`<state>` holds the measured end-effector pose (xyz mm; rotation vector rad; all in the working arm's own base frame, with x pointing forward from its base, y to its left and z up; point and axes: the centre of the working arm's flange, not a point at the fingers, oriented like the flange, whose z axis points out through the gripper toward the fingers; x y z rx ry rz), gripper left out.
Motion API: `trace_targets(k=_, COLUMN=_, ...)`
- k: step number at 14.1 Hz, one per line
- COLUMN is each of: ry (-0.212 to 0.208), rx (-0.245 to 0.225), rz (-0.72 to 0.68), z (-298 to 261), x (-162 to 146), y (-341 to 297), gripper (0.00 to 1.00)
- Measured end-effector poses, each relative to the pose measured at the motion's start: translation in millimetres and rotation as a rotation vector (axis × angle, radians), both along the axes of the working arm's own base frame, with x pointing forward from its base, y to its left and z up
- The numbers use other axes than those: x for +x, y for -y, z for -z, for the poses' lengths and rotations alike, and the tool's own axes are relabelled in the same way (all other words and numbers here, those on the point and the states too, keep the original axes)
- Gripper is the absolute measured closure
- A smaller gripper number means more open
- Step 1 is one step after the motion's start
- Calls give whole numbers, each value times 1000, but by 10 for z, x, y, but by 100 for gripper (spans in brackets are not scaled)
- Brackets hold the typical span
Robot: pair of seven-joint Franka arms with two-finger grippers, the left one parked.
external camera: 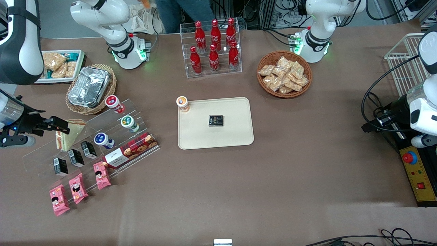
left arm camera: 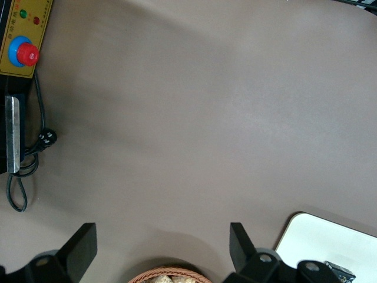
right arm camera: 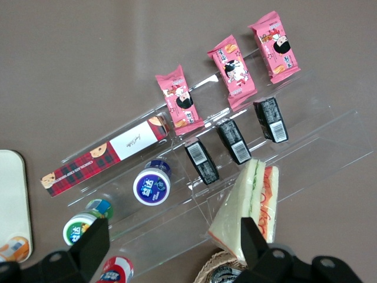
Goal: Place sandwich on tray
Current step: 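Move the right gripper down to the wrapped sandwich on the acrylic rack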
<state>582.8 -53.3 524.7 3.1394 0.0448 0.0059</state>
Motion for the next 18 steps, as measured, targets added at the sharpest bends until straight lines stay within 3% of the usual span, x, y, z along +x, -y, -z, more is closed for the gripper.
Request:
trace_targets(k=8, ry=6, rx=-2, rz=21, z=-42, x=-2, y=77, gripper=1)
trace_targets(k=14, ry=33, rx=-5, rz=252, z=-200, x=-94, y=497, gripper=1)
trace_targets(k=18, ry=20, rx=-23, rz=431, z=-197, x=-128, y=488, gripper=1)
